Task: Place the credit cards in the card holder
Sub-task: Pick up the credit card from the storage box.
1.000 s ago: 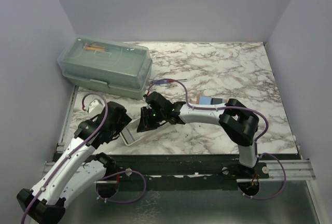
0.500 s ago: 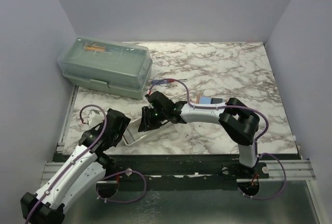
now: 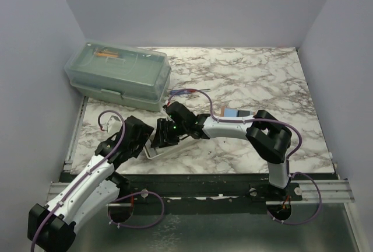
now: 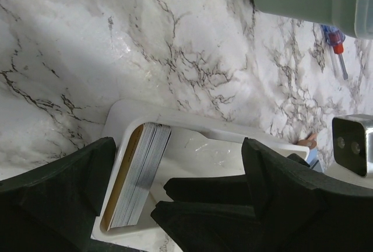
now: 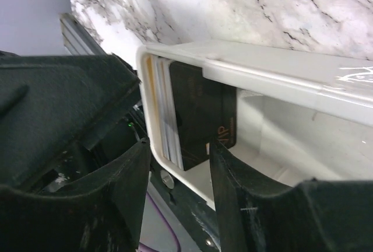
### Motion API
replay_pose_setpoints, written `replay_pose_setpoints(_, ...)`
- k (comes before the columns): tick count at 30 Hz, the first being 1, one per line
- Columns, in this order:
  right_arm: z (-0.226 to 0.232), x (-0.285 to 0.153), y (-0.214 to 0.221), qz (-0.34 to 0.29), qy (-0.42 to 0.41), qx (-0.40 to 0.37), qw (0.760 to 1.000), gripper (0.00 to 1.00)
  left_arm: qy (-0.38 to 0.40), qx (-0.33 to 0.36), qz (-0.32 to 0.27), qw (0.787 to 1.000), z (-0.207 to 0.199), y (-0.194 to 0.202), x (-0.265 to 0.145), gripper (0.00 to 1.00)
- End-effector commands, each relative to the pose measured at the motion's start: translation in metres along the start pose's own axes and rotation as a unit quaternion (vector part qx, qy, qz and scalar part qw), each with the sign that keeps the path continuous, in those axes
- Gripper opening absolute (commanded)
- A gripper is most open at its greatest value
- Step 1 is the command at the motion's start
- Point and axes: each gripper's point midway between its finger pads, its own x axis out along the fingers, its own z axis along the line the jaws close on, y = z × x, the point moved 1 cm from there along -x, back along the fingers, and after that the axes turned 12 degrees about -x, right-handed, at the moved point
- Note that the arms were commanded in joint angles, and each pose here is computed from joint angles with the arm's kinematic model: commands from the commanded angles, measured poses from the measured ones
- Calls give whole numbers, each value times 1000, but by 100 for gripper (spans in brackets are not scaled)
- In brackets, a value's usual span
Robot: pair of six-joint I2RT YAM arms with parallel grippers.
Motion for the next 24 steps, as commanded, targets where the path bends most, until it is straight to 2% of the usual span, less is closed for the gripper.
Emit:
replay_pose_setpoints(1, 14, 4, -9, -13, -27, 22, 999, 49, 34, 32, 45, 998, -12, 10, -5, 96)
replay_pose_setpoints(10, 1, 24, -5, 4, -7, 57, 998, 50, 21, 58, 82, 995, 11, 23, 3, 97)
replay_pose_setpoints(16, 11, 30, -3, 11, -40, 50, 998, 51, 31, 67, 91, 993, 14, 25, 1, 97)
replay_pose_setpoints(20, 25, 24, -10, -6, -80, 32, 996, 46, 36, 59, 96, 993, 17, 27, 1, 97)
replay_pose_setpoints(24, 32, 18, -13, -18, -94, 23, 995, 37, 38, 56, 96, 993, 16, 27, 2, 97)
